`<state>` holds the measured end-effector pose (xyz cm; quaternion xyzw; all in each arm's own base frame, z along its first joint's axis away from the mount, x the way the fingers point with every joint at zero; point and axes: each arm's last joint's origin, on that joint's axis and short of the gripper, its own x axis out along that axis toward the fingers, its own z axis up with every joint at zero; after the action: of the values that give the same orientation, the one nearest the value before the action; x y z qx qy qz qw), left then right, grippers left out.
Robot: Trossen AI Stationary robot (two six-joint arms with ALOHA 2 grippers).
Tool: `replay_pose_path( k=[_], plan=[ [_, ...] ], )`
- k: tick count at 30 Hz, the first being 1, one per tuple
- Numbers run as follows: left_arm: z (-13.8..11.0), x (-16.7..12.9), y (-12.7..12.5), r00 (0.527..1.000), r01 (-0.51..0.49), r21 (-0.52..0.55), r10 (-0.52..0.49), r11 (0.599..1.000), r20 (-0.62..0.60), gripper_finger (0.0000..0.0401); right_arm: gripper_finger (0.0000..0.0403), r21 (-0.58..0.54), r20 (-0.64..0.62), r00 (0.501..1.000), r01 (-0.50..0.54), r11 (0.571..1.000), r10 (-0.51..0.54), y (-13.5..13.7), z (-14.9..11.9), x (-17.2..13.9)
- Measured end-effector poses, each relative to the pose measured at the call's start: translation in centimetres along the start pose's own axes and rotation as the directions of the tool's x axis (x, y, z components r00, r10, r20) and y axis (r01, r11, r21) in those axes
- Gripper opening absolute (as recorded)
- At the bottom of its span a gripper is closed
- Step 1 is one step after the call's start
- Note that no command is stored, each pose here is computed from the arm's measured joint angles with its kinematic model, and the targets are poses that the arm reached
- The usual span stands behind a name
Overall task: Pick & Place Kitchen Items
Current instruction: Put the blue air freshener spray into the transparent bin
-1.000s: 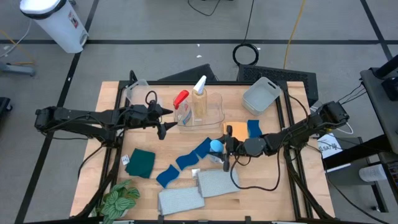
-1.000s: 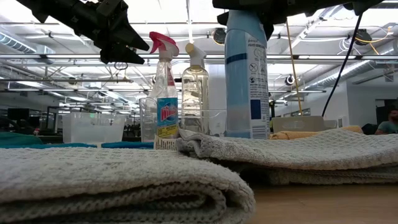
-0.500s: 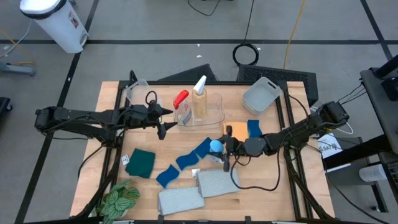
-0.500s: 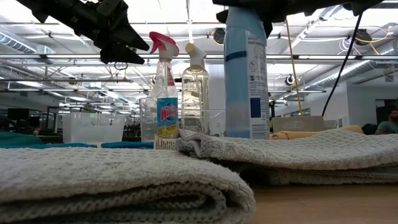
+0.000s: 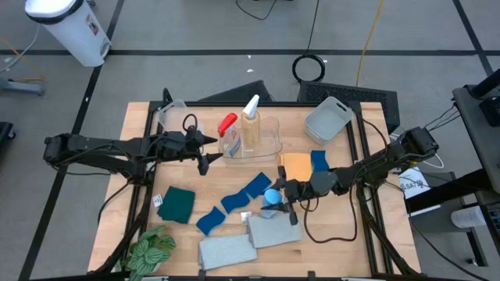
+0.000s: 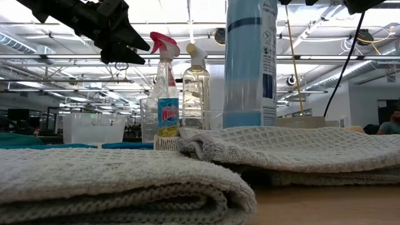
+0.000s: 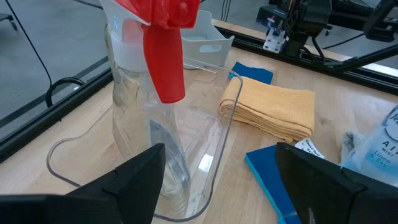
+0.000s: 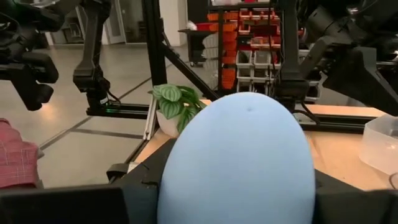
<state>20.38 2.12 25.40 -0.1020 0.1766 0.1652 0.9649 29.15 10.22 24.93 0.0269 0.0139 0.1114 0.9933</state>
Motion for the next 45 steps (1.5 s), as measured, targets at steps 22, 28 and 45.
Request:
replay_pose_path(
  k=[22, 28, 45],
  plan=[
    [0.0, 0.0, 0.0, 1.0, 0.0, 0.0, 0.0, 1.0, 0.0, 0.0308, 0.0159, -0.088, -0.072, 0.997, 0.002, 0.996, -0.009, -0.1, -0.7, 0.0],
    [0.0, 0.0, 0.0, 1.0, 0.0, 0.0, 0.0, 1.0, 0.0, 0.0308, 0.0161, -0.08, -0.104, 0.994, 0.018, 0.997, -0.026, -0.6, -1.0, 0.0],
    [0.0, 0.0, 0.0, 1.0, 0.0, 0.0, 0.0, 1.0, 0.0, 0.0308, 0.0159, -0.085, -0.117, 0.993, 0.017, 0.996, -0.027, -0.6, -1.1, 0.0]
  ],
)
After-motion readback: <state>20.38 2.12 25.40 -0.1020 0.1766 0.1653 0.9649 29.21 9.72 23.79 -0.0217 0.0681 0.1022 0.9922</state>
